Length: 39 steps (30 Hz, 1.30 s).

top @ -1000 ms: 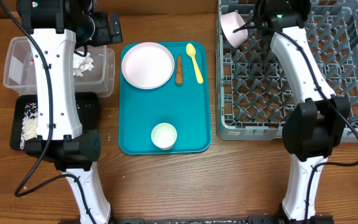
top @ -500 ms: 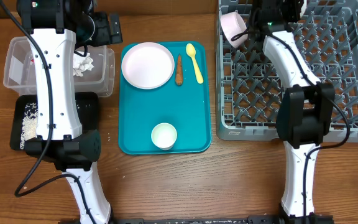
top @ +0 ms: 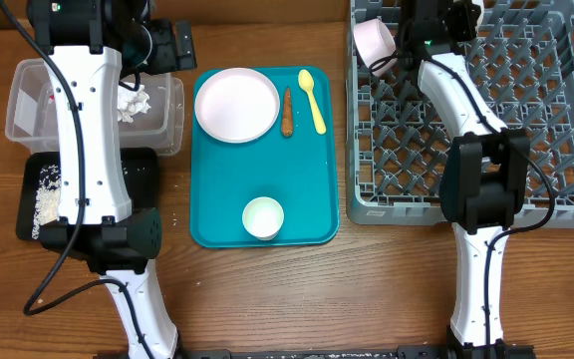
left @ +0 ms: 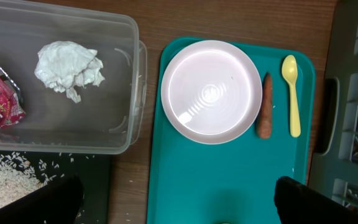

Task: Sort waste into correct bins and load items into the dishwasher
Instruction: 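Carry the white bowl into the dish rack and release it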

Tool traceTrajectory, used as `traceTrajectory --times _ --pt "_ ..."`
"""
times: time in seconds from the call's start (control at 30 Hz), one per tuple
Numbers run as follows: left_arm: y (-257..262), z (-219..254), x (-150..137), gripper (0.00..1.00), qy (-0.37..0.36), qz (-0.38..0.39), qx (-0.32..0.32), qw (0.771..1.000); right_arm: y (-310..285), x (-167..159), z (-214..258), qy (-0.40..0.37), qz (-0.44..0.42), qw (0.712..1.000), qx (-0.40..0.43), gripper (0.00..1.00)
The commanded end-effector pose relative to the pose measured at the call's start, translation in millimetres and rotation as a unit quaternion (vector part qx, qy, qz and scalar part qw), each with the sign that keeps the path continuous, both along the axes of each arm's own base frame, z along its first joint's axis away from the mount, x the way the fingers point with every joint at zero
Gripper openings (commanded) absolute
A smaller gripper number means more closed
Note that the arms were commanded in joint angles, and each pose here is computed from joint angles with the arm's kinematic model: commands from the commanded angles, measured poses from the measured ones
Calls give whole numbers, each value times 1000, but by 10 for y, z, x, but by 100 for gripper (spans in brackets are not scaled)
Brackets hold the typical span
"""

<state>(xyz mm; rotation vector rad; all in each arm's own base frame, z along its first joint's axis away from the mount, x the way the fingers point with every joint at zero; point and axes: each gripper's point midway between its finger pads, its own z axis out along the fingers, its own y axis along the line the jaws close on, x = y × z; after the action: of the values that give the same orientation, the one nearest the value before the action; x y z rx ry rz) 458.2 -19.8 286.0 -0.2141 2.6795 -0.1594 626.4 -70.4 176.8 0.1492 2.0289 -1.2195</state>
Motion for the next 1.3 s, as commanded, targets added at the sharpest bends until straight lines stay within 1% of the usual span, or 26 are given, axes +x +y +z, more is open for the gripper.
traceTrajectory --times 0.0,0.2,0.53,0.6,0.8,0.87,0.9,1.0,1.07,1.27 --pt "28 127 -16 100 -18 8 1 1000 -32 -43 -162 25 -11 1000 -10 6" --pt "28 127 -16 100 -18 8 1 1000 98 -129 -293 72 -2 997 -15 6" --pt "28 127 -16 100 -18 8 1 1000 421 -273 -479 120 18 993 -10 7" --pt "28 127 -16 100 -18 8 1 1000 487 -290 -496 128 23 991 -12 13" --pt "28 127 -16 100 -18 8 1 1000 643 -335 -494 140 31 989 -23 43" --pt "28 127 -16 100 -18 8 1 1000 656 -374 -406 118 10 992 -34 65" --pt "28 127 -16 100 -18 8 1 1000 666 -391 -357 110 3 993 -39 74" --pt "28 127 -16 100 -18 8 1 1000 710 -412 -215 98 2 994 -43 81" --pt "28 127 -16 100 -18 8 1 1000 732 -423 -80 79 2 996 -35 83" --pt "28 127 -16 100 -18 8 1 1000 854 -547 522 16 16 1000 4 84"
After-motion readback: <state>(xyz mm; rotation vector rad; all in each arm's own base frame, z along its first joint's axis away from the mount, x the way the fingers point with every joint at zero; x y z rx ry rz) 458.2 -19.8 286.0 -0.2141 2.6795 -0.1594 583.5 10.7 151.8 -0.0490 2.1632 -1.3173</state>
